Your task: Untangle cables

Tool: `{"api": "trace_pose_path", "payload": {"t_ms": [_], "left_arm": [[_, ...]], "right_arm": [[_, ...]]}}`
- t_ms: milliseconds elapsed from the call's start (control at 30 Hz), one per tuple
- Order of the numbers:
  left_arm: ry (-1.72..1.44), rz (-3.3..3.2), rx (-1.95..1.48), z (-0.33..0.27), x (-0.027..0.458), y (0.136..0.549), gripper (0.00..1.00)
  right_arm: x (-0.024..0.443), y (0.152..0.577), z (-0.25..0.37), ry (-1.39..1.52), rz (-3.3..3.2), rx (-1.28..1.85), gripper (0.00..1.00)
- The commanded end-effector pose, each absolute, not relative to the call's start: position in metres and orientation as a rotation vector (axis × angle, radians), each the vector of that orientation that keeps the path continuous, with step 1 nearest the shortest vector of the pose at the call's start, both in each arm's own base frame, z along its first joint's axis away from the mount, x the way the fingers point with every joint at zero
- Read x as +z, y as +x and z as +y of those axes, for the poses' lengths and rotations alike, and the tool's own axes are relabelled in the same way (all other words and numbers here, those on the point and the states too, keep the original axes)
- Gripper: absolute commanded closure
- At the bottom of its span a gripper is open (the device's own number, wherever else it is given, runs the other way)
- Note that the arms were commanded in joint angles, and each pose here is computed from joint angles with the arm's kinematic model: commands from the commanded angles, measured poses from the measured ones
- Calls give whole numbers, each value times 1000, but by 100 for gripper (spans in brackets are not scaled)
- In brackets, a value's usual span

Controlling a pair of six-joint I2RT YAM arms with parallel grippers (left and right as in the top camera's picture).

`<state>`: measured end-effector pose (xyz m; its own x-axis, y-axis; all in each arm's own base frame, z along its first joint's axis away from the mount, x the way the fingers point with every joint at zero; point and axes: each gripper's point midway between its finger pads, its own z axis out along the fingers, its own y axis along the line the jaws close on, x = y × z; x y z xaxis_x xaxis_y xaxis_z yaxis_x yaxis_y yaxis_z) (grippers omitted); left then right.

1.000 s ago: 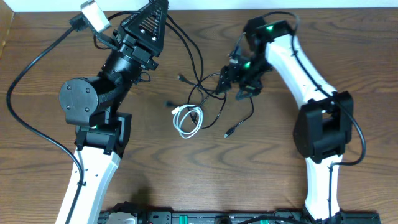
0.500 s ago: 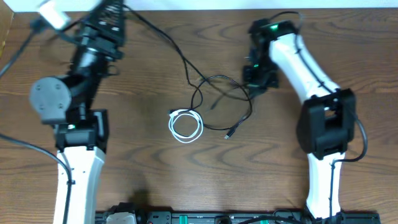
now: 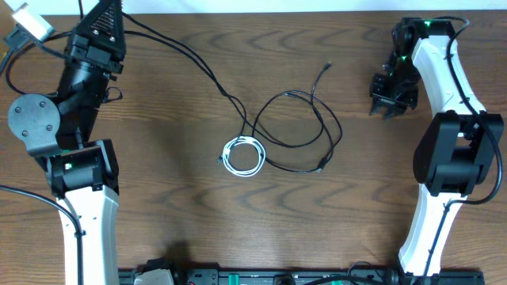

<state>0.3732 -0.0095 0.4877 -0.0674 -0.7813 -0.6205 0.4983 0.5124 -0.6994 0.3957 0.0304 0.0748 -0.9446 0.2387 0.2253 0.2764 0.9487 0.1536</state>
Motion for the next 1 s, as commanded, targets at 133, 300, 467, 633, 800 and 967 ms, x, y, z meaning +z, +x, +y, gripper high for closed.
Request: {"api": "trace_pose_path", "payload": {"t_ms": [133, 300, 467, 633, 800, 967], "left_arm": [[-256, 1214, -1088, -11, 502, 369, 93], [-263, 1144, -1065, -4, 515, 366, 93], [-274, 1196, -1078, -7, 504, 370, 92], [-286, 1256, -1049, -7, 490, 376, 93], [-277, 1262, -1030, -6, 488, 377, 92], [-278, 1264, -1031, -7, 488, 377, 93]], "right_arm": [[115, 368, 121, 170, -2772, -846, 51], [101, 341, 134, 213, -2705, -660, 46], [78, 322, 124, 120, -2680, -385, 48], [58, 313, 127, 72, -2667, -328, 50], [36, 316, 113, -63, -2708, -167, 53], [15, 325, 112, -181, -2758, -144, 55]]}}
